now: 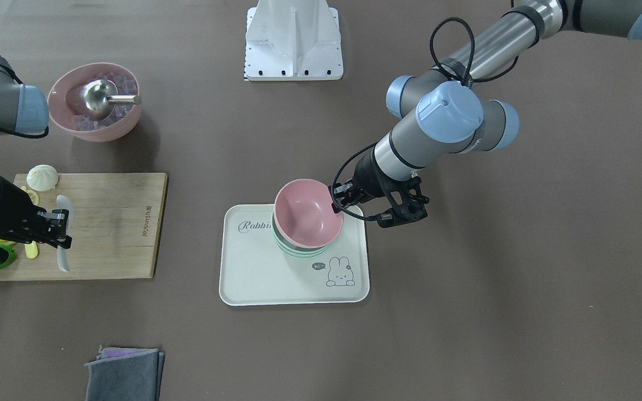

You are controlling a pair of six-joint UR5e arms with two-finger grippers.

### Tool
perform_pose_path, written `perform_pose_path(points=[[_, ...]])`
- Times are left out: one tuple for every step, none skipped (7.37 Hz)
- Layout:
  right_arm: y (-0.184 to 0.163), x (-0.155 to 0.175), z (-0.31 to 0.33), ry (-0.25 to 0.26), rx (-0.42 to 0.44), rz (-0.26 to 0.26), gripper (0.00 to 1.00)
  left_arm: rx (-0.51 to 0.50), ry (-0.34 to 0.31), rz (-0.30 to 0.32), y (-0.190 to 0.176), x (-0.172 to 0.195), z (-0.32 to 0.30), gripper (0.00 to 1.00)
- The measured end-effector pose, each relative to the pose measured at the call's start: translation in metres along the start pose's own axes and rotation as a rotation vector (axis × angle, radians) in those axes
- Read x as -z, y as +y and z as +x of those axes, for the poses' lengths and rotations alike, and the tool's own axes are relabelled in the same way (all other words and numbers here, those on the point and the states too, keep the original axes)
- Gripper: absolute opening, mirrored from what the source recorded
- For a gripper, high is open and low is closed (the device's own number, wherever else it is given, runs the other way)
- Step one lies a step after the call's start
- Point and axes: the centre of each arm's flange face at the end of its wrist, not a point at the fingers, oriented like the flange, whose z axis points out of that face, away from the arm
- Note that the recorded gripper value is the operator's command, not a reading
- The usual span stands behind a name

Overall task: Stack pink bowl on green and place spoon
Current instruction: 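Set pink bowl onto green bowl with left gripper while right lifts spoon, then open and withdraw left gripper while right gripper carries spoon toward tray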

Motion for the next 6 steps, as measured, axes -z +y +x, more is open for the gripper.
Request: perform_pose_path(points=[[-0.0005,-0.0001,-0.0005,0.0,0.0,0.0,0.0,-0.006,0.003,-0.005,0.0024,-0.0034,-0.0001,0.0],[-0.001,0.0,-0.001,0.001,0.0,0.001,0.0,-0.01,0.004,-0.01,0.0049,-0.0059,0.0001,0.0],[-0.0012,-0.0001,-0.0012,0.001,0.0,0.001,0.0,-0.014,0.004,-0.015,0.008,-0.0085,0.0003,0.0],[-0.0014,-0.0002,-0.0011,0.001,0.0,0.001,0.0,-0.016,0.004,-0.019,0.01,-0.0101,0.0005,0.32],[-0.0015,-0.0004,-0.001,0.001,0.0,0.001,0.0,-0.018,0.006,-0.019,0.0108,-0.01,0.0009,0.62],[-0.0015,-0.0004,-0.001,0.001,0.0,0.001,0.0,-0.023,0.011,-0.018,0.0116,-0.0079,0.0018,0.97]])
